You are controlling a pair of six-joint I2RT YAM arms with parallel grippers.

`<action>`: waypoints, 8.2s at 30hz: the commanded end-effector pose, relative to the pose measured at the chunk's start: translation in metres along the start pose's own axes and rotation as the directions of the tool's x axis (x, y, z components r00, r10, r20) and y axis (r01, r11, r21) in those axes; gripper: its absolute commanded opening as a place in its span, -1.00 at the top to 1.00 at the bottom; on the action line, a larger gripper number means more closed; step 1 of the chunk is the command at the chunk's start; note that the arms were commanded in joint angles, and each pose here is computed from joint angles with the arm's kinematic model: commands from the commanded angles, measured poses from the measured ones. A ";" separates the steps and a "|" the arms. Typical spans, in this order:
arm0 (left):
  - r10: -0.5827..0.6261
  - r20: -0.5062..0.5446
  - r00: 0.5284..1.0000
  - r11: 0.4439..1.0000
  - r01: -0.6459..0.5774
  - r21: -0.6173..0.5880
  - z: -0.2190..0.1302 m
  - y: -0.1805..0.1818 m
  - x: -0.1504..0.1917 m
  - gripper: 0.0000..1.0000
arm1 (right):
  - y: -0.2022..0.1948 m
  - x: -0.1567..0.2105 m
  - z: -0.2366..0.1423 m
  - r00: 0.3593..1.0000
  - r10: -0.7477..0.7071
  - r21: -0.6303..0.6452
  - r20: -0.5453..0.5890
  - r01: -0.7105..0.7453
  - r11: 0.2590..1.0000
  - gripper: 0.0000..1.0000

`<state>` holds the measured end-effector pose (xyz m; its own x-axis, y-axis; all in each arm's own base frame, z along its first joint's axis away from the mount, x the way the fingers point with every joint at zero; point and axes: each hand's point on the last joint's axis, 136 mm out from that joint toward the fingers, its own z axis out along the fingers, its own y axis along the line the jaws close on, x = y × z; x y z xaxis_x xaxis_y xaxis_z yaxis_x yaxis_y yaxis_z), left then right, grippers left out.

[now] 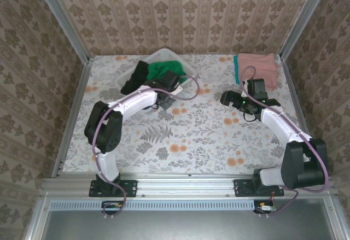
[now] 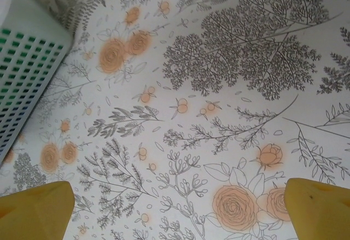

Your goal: Fold and stack the t-shirts

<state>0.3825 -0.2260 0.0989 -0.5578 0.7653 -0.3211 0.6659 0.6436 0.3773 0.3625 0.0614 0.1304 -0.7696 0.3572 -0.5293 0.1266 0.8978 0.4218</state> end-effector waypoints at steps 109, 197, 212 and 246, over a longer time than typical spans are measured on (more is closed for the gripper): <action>-0.568 0.790 0.231 0.799 0.385 0.462 -0.378 0.124 -0.079 1.00 | 0.078 0.009 -0.072 0.975 -0.095 -0.279 0.201 0.150 0.948 -0.90; -0.933 0.142 0.330 0.356 0.902 0.244 -0.081 -0.014 0.211 -0.18 | -0.041 0.068 -0.026 1.000 0.008 0.256 0.003 -0.008 0.967 -0.33; -0.767 0.128 0.628 0.616 0.667 0.419 -0.065 -0.025 0.056 -0.39 | 0.013 0.089 0.039 0.983 -0.037 0.172 -0.179 0.069 0.983 0.72; -0.641 -0.082 0.763 0.708 0.629 0.320 0.056 -0.117 0.010 0.43 | -0.017 0.038 0.106 0.955 0.028 0.258 -0.296 0.052 0.965 0.31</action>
<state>0.3168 -0.3094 0.0247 -0.8701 0.1611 -0.4657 0.3035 0.9198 -0.2488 0.4251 0.0753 0.0265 -0.8901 0.3175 -0.3270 0.2619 0.9435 0.2031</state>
